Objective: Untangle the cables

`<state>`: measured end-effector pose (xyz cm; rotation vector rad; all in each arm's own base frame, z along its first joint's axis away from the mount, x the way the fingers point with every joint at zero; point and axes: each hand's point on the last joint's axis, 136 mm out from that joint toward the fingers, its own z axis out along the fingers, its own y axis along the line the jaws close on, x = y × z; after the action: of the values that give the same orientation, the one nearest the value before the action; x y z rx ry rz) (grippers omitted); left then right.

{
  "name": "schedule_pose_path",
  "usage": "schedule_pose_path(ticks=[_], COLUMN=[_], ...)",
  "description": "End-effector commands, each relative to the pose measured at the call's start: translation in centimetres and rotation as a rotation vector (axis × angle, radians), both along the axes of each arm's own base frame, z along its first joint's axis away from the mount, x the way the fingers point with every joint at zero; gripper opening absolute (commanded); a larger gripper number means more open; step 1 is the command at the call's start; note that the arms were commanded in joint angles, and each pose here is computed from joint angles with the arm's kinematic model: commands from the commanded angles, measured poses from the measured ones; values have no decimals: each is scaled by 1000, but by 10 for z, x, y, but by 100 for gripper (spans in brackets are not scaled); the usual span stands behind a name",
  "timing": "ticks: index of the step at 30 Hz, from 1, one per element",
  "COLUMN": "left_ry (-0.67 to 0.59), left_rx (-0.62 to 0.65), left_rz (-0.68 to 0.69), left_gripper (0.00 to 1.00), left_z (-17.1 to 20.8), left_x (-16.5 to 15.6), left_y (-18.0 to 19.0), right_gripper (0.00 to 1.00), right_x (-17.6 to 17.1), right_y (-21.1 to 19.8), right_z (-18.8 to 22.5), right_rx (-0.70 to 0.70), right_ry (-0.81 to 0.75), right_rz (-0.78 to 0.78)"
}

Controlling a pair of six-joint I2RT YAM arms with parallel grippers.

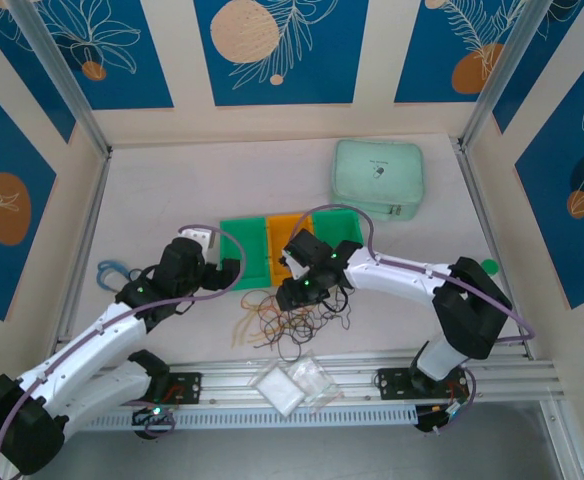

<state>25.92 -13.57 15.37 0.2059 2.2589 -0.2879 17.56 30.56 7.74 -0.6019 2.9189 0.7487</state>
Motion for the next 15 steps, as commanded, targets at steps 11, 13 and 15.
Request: schedule_pose_path(ticks=[11, 13, 15], left_ry=[1, 2, 0], left_rx=[-4, -3, -3], left_rz=[0, -4, -6], left_gripper=[98, 97, 95], left_z=[1, 0, 1], left_x=[6, 7, 8], left_y=[-7, -8, -9], right_gripper=[23, 15, 8], right_x=[7, 8, 10], right_y=[16, 17, 15], right_z=[-9, -6, 0], right_rx=[-7, -4, -3], right_ry=[20, 13, -8], right_rz=[7, 10, 11])
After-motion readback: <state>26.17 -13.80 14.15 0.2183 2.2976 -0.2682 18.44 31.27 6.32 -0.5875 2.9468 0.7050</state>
